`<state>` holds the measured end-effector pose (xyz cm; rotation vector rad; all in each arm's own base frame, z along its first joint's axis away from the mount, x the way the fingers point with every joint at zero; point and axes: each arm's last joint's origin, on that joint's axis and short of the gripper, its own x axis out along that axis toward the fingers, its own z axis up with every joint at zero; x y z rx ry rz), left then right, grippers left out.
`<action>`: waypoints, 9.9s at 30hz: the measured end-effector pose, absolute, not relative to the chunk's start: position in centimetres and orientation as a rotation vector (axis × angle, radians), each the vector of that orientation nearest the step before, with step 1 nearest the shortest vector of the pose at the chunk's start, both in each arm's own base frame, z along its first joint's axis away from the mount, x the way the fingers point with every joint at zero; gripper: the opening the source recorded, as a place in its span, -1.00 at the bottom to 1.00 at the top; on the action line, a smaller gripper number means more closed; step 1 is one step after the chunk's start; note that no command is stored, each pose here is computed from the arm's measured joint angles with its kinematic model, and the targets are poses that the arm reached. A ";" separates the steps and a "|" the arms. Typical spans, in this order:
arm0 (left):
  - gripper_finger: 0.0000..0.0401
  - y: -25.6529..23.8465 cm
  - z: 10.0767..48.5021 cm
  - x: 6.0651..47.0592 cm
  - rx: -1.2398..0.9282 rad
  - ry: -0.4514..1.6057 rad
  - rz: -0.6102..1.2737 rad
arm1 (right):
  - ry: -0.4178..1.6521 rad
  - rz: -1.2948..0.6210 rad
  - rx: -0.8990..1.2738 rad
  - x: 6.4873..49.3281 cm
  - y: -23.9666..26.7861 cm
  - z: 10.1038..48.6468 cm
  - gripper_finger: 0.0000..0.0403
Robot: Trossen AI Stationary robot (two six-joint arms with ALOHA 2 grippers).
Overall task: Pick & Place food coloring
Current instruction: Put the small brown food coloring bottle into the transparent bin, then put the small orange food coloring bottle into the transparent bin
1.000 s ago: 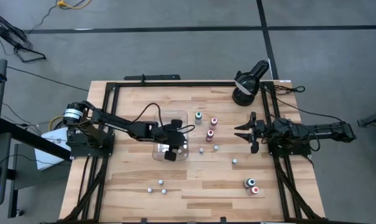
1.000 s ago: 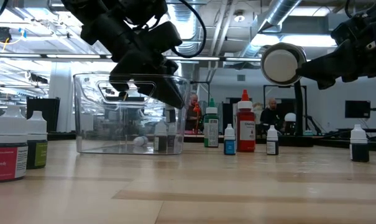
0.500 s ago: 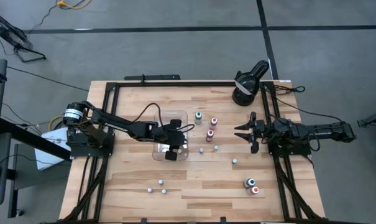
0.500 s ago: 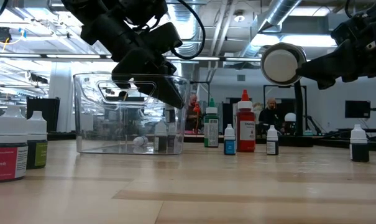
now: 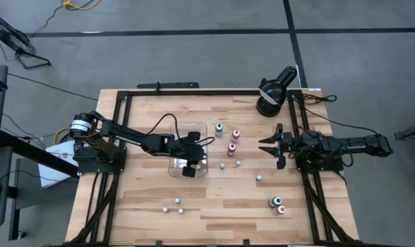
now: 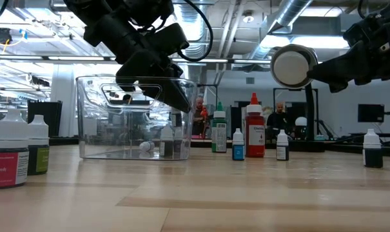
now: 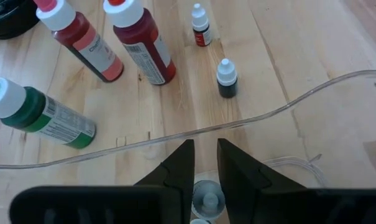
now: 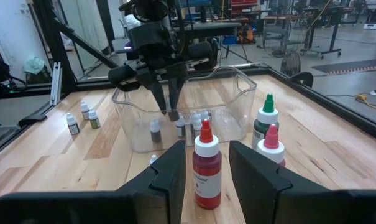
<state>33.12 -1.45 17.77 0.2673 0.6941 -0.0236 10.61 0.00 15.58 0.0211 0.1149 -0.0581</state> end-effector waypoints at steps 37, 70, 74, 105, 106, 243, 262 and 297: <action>-0.52 -1.6 17.7 33.1 0.235 0.689 -0.087 | 0.115 -0.058 0.021 10.6 0.0 15.6 -0.44; -0.36 -1.7 20.0 31.5 0.273 0.705 -0.049 | 0.115 -0.058 0.021 10.6 0.0 15.6 -0.44; -0.36 -2.2 21.2 30.6 0.329 0.702 -0.081 | 0.115 -0.058 0.021 10.6 0.0 15.6 -0.44; -0.36 -11.1 25.2 17.7 0.437 0.999 -0.642 | 0.115 -0.058 0.021 10.6 0.0 15.6 -0.44; -0.36 -11.7 25.2 17.2 0.460 1.000 -0.676 | 0.115 -0.058 0.021 10.6 0.0 15.6 -0.44; -0.36 -24.7 22.7 23.8 0.678 1.139 -0.625 | 0.115 -0.058 0.021 10.6 0.0 15.6 -0.44; -0.36 -23.0 18.9 23.8 0.693 1.163 -0.558 | 0.115 -0.058 0.021 10.6 0.0 15.6 -0.44; -0.75 -22.4 15.8 23.1 0.622 1.133 -0.553 | 0.115 -0.058 0.021 10.6 0.0 15.6 -0.44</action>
